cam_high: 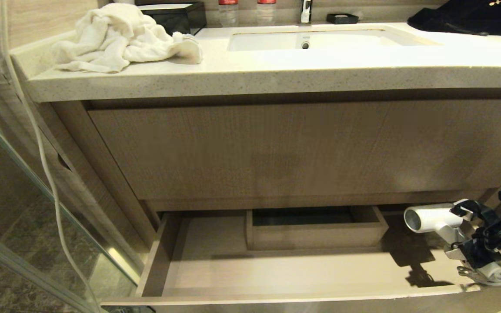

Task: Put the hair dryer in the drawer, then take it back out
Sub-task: Take the hairdryer out, then place it on the countertop

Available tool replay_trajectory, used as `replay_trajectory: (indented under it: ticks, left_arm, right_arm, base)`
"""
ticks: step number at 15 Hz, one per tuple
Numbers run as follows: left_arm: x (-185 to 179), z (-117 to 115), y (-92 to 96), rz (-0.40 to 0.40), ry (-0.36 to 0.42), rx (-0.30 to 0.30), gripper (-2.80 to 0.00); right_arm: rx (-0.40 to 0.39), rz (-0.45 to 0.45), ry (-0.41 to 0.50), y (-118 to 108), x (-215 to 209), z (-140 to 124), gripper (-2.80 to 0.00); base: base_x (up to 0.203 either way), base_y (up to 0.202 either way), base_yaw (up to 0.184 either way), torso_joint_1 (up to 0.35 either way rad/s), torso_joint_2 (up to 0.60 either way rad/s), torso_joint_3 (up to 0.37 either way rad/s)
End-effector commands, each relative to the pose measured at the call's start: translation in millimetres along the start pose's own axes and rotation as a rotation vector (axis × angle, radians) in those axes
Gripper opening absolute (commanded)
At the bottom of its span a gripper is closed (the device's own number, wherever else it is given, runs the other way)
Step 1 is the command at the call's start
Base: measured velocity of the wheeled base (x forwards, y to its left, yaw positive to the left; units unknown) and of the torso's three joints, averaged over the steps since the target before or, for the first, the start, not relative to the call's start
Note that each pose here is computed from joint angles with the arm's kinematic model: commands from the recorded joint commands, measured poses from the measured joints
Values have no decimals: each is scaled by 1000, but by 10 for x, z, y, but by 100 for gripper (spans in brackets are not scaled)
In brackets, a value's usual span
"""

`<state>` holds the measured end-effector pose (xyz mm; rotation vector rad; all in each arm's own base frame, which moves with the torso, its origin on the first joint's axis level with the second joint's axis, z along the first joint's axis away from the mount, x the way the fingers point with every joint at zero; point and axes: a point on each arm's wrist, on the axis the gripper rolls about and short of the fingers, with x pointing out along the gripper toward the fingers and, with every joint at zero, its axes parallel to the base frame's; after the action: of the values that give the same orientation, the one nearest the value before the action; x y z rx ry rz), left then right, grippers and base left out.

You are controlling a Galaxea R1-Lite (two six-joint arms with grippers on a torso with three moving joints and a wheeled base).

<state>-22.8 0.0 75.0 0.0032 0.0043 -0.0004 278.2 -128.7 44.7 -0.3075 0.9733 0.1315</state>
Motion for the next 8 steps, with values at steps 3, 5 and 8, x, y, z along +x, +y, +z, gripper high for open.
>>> replay_trajectory:
  ticks: [3,5,8]
  left_arm:
    - [2,-2,0,0,3,0,-280]
    - [2,-4,0,0,3,0,-280]
    - [1,-5,0,0,2,0,-280]
  right_arm:
    - [-17,-37,-48,8,-224,68,-280]
    - [-19,-45,-57,33,-322,74,-280]
    - [-19,-50,-63,93,-479,56,-280]
  base:
    - [0,0,0,0,0,0]
    - [0,0,0,0,0,0]
    - [0,0,0,0,0,0]
